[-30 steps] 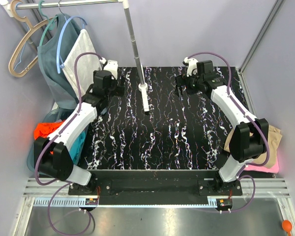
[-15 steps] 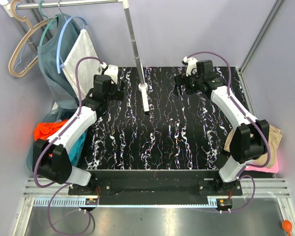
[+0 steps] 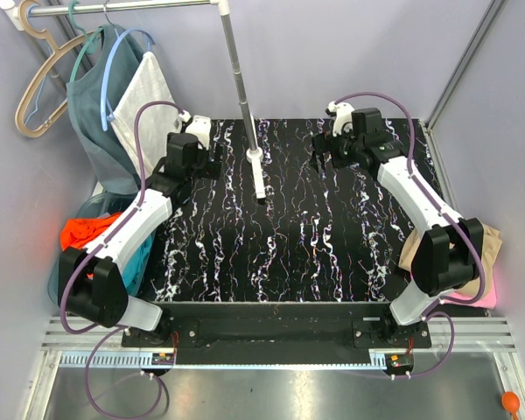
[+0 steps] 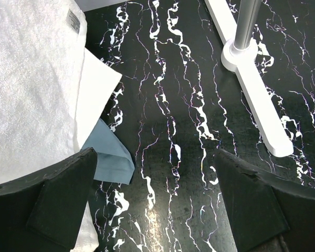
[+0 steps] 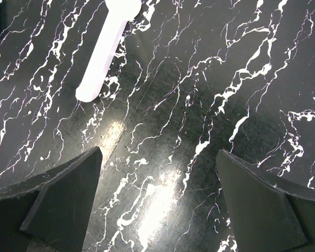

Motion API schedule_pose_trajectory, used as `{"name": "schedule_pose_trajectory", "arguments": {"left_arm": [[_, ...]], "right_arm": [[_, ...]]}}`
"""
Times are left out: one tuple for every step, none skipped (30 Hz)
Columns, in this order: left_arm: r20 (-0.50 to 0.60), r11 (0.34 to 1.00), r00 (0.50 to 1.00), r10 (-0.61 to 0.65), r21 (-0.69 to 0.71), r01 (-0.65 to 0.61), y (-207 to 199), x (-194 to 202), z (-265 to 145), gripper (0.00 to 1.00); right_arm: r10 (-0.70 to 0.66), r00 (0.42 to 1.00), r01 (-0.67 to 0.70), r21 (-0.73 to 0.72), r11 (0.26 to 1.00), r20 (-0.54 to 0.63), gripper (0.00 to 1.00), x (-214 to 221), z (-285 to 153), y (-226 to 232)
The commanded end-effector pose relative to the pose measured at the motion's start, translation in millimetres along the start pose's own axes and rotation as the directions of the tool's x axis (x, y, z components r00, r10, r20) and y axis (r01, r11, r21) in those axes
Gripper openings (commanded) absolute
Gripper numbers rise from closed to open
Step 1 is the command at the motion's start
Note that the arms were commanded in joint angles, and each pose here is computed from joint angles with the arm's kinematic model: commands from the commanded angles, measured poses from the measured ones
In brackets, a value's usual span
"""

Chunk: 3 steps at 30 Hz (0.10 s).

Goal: Fold and stack the t-shirts
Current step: Reset both grippers

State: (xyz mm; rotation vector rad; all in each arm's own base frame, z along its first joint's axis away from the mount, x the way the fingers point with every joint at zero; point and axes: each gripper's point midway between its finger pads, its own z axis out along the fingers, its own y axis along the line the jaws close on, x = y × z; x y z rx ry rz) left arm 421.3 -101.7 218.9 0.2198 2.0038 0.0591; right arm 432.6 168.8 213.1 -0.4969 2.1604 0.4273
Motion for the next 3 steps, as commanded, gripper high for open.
{"name": "schedule_pose_trajectory", "arguments": {"left_arm": [[0.105, 1.0, 0.994, -0.017, 0.009, 0.017, 2.6, -34.6, -7.6, 0.99], [0.106, 1.0, 0.994, -0.018, 0.008, 0.018, 3.4, -35.0, -7.9, 0.99], [0.105, 1.0, 0.994, -0.016, 0.008, 0.016, 3.4, -33.9, -7.6, 0.99]], "right_arm": [[-0.042, 0.996, 0.041, 0.022, 0.999, 0.076, 0.99, -20.5, -13.5, 2.8], [-0.043, 0.996, 0.042, 0.024, 0.999, 0.073, 1.0, -19.4, -12.8, 2.3], [-0.043, 0.997, 0.041, 0.021, 0.999, 0.072, 1.0, -18.2, -12.6, 2.8]]}}
